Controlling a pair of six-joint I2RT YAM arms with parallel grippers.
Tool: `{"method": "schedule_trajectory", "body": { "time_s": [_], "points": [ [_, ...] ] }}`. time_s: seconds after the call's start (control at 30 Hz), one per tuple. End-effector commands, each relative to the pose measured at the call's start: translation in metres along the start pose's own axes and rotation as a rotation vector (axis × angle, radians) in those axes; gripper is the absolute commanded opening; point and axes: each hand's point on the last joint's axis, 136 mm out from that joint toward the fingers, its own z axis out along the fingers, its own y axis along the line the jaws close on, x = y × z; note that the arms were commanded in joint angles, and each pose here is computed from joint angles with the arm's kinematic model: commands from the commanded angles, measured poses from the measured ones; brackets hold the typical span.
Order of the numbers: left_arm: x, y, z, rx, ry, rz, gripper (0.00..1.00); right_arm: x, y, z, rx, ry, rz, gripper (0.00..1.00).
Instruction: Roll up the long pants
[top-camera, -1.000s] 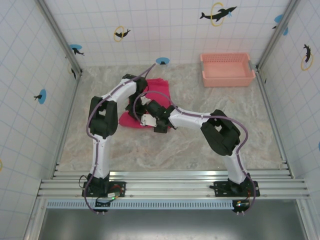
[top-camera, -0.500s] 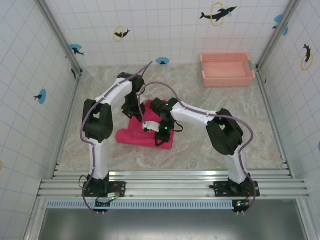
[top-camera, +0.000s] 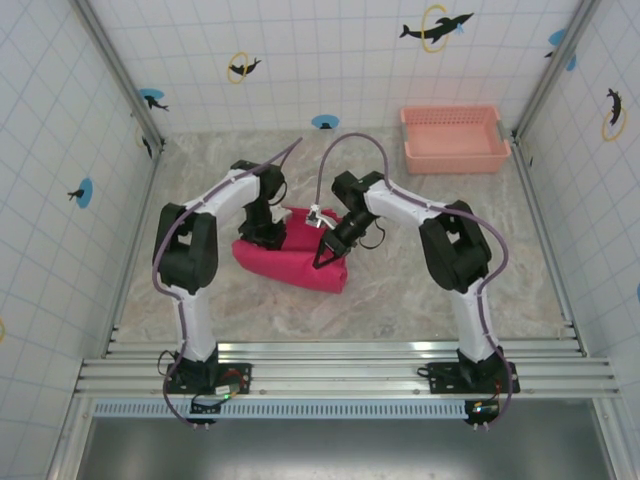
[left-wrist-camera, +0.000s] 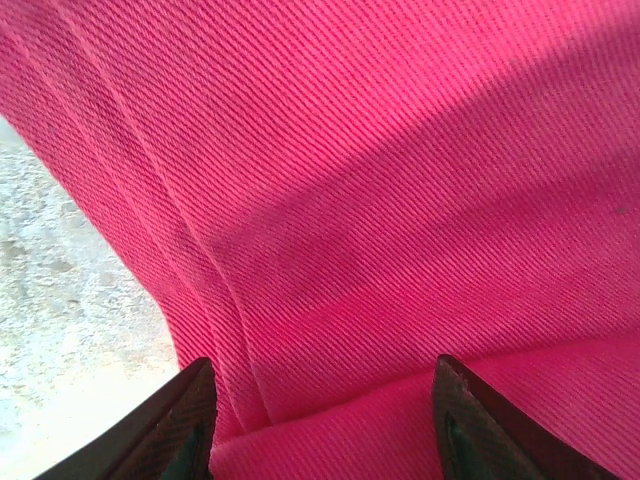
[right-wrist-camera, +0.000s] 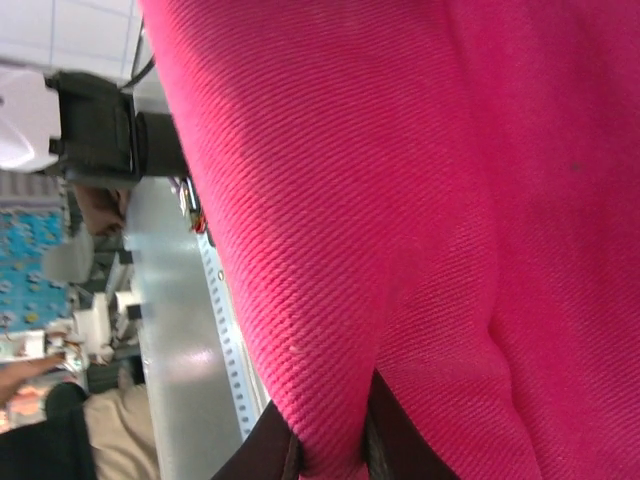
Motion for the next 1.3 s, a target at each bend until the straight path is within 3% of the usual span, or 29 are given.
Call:
{"method": "schedule_trajectory", "body": {
  "time_s": [0.0,0.2,0.43,0.6,0.9,1.27],
  "points": [
    [0.011,0.002,-0.016,-0.027,-0.02,-0.025,0.58,-0.022,-0.017,-0.003,-0.049,-0.051,0.097,0.11],
    [0.01,0.013,-0.042,-0.111,-0.053,-0.03,0.6,-0.022,-0.06,0.003,-0.018,-0.041,0.234,0.1],
    [0.019,0.026,-0.084,-0.23,-0.108,-0.033,0.61,-0.022,-0.085,0.011,-0.021,-0.045,0.309,0.1],
    [0.027,0.007,-0.1,-0.241,-0.195,0.002,0.5,-0.026,-0.096,0.016,-0.025,-0.048,0.345,0.1],
    [0.012,-0.018,-0.043,-0.14,-0.149,-0.008,0.41,-0.028,-0.105,0.021,-0.057,-0.05,0.369,0.1],
    [-0.053,-0.007,-0.004,-0.168,-0.035,0.005,0.45,-0.024,-0.106,0.028,-0.085,-0.036,0.391,0.1]
  ]
}}
